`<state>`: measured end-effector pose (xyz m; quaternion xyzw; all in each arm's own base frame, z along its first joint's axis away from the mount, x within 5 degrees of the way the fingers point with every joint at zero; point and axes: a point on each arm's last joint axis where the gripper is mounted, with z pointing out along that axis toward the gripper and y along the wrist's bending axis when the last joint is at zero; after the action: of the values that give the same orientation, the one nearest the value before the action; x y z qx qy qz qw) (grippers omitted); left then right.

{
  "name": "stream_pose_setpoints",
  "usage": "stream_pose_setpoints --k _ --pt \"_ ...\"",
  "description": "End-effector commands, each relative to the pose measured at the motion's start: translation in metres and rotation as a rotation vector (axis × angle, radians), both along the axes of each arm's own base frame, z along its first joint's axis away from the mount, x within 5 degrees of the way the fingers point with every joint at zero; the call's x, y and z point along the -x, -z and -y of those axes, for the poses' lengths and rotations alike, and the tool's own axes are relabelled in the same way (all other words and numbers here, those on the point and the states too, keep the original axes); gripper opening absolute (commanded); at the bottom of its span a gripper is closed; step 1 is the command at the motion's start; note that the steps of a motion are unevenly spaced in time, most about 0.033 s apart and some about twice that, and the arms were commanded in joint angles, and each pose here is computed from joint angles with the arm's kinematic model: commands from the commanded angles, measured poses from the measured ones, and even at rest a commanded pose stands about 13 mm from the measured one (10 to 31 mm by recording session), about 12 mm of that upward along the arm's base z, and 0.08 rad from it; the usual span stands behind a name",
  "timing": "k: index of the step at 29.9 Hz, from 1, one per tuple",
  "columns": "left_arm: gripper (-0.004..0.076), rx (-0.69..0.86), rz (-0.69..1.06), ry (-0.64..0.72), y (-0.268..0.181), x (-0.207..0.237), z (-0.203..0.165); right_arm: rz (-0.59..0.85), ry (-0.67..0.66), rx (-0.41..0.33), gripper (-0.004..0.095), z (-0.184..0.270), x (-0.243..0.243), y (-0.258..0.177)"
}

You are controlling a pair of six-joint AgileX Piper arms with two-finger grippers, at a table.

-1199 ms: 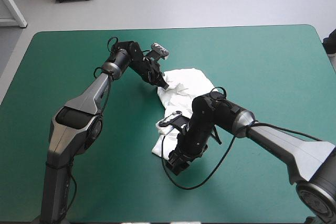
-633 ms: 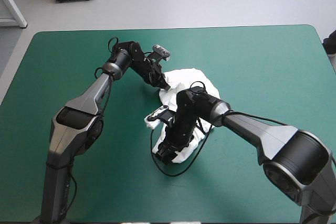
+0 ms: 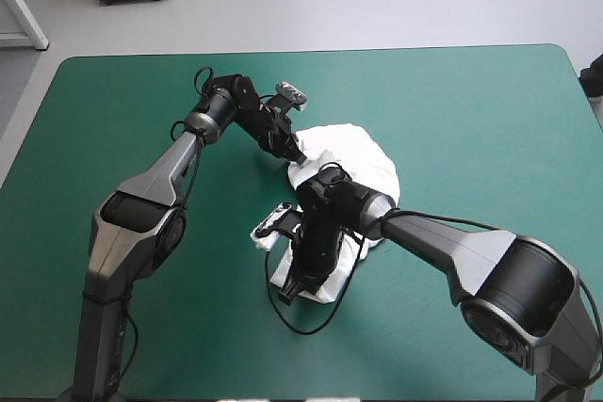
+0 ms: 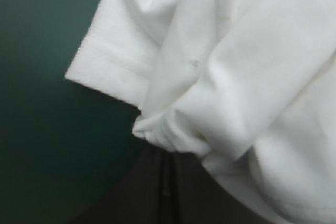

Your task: Fold the cloth

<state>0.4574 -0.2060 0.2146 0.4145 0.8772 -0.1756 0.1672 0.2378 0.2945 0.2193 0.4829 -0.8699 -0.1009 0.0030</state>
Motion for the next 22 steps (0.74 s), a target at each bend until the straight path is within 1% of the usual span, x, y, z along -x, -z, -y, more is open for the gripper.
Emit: stream_pose_setpoints --k 1,4,8,12,15,18,20,21,22 --pt "-0.0022 0.027 0.028 0.025 -0.050 0.019 0.000 0.104 -0.003 0.055 0.0000 0.019 0.003 -0.039" --pt "-0.0022 0.049 0.071 0.011 -0.084 0.031 -0.004 0.205 0.020 0.058 0.0000 0.031 0.003 -0.065" --pt "-0.0022 0.031 0.181 -0.048 -0.146 0.059 -0.022 0.347 0.095 0.035 0.0000 0.058 0.005 -0.105" --pt "-0.0022 0.063 0.334 -0.097 -0.216 0.101 -0.043 0.494 0.192 -0.021 0.0000 0.095 0.010 -0.152" --pt "-0.0022 0.100 0.465 -0.107 -0.265 0.141 -0.060 0.659 0.270 -0.070 0.0000 0.128 0.018 -0.198" --pt "-0.0022 0.116 0.627 -0.143 -0.310 0.186 -0.083 0.882 0.388 -0.111 0.0000 0.168 0.031 -0.254" --pt "-0.0022 0.139 0.767 -0.177 -0.338 0.216 -0.098 1.023 0.479 -0.149 0.0000 0.194 0.045 -0.290" --pt "-0.0022 0.159 0.840 -0.194 -0.352 0.234 -0.107 1.092 0.511 -0.176 0.0000 0.206 0.055 -0.309" --pt "-0.0022 0.190 0.915 -0.212 -0.366 0.252 -0.115 1.162 0.544 -0.220 0.0000 0.220 0.069 -0.329"
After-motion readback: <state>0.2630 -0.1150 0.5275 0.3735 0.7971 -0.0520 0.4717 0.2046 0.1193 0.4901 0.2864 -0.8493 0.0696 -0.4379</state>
